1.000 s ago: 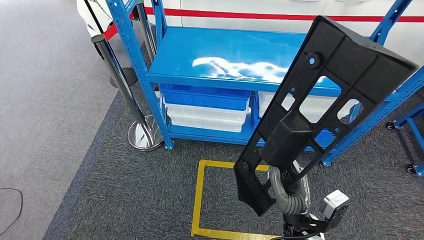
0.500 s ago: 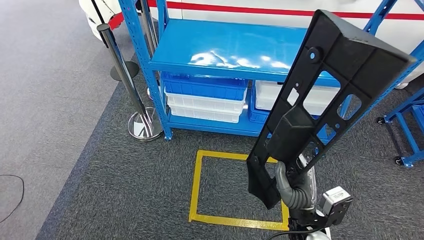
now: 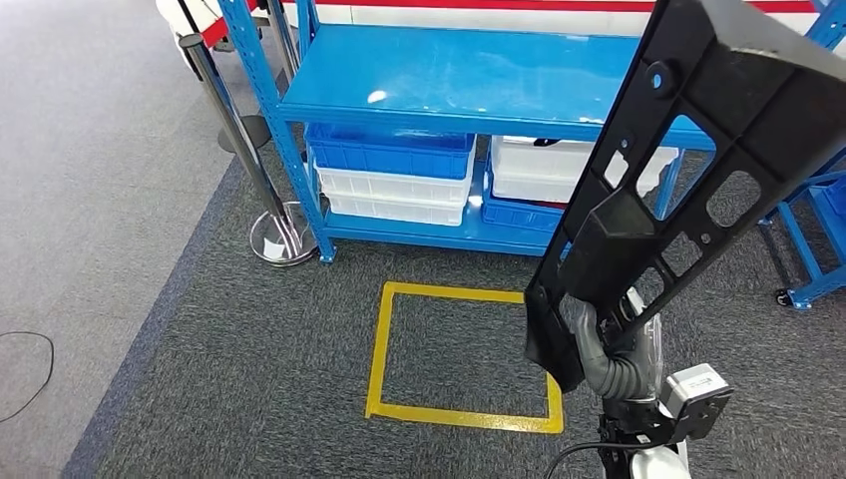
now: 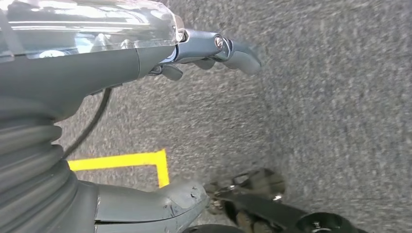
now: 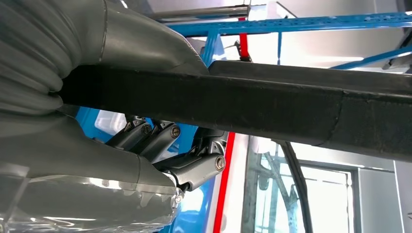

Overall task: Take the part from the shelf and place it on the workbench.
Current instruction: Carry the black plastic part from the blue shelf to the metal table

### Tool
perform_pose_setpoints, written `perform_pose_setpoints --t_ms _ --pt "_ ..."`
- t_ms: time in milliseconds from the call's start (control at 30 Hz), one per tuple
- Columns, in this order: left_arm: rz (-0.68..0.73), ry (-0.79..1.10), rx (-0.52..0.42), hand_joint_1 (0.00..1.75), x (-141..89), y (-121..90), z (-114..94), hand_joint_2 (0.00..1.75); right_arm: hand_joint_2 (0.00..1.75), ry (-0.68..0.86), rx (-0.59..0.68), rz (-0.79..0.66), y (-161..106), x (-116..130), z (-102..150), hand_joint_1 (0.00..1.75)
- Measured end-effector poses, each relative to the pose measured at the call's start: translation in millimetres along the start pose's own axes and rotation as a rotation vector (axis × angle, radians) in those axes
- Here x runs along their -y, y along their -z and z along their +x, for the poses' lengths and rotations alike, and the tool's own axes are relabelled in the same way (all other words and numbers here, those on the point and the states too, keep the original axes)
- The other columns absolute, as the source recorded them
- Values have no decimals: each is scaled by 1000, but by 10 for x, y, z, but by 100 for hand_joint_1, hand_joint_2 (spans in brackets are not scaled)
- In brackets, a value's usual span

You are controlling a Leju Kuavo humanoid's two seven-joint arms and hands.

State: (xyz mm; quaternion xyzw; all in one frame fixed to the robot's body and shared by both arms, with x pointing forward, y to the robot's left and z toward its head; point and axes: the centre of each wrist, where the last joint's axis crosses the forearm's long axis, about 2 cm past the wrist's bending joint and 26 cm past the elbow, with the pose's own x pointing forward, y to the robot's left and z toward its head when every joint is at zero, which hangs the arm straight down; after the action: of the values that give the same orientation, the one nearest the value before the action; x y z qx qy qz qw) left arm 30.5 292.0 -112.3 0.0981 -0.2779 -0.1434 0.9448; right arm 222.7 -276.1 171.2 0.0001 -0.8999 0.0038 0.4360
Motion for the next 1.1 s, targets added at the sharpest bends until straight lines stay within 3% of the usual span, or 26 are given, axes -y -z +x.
perform_pose_setpoints --t_ms 1100 --pt "-21 4 4 0 -46 37 49 175 175 -63 40 -7 321 149 23 175"
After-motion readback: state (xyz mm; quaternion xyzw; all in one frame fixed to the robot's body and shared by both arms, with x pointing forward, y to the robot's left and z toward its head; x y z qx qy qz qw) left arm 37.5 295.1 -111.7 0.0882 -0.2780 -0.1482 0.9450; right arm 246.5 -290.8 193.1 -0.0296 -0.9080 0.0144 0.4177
